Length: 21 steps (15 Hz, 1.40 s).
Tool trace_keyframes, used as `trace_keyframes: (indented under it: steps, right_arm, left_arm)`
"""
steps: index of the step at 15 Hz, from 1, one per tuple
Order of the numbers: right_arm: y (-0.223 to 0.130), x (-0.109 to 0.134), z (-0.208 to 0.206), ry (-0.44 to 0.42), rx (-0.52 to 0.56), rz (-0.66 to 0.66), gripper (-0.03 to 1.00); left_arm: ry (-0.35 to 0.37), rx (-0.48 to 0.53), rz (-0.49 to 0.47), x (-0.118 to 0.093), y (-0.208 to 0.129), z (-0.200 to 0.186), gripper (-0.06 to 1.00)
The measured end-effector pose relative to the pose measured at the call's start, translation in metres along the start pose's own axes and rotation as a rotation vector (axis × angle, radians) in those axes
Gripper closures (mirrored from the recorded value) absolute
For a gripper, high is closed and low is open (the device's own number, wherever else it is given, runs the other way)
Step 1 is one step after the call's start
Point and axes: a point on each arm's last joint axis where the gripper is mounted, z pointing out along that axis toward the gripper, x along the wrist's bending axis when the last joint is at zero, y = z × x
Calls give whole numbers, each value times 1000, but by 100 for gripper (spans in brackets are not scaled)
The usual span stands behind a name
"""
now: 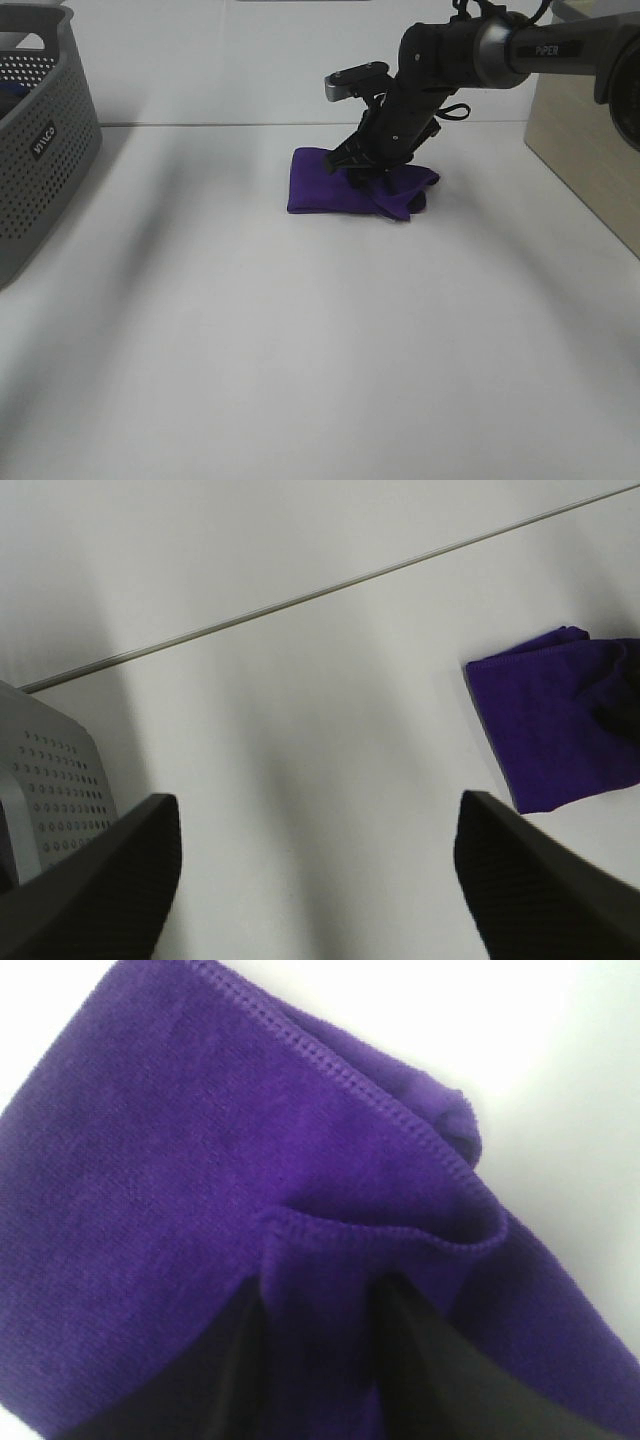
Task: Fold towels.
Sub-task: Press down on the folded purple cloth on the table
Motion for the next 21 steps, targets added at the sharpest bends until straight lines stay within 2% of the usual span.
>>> trace_keyframes:
  steps: [2,3,7,9,12,13,16,21]
  right_arm:
    - [-1,-1,0,-11,10,-18,88]
    - [0,-1,-2,-14,11,-23,93]
    - [13,-4,-27,-27,-38,-21,93]
    - [12,-3,-28,-20,-24,-6,85]
    - [12,-4,-28,-25,-19,-15,57]
    - [12,-5,-28,-39,-14,-32,52]
    - [8,-21,-29,-106,2,-63,49]
    - [-9,-80,-34,-192,25,86,49]
  left_arm:
    - [0,0,0,0,0,0,24]
    - [0,0,0,0,0,0,24]
    - [-1,1,0,0,0,0,24]
    - [-9,0,-3,-1,0,0,24]
    - [-19,-1,-7,-2,0,0,24]
    - [-19,-1,-7,-2,0,0,24]
    - [-19,-1,-7,-2,0,0,24]
    - [-19,-1,-7,-2,0,0,24]
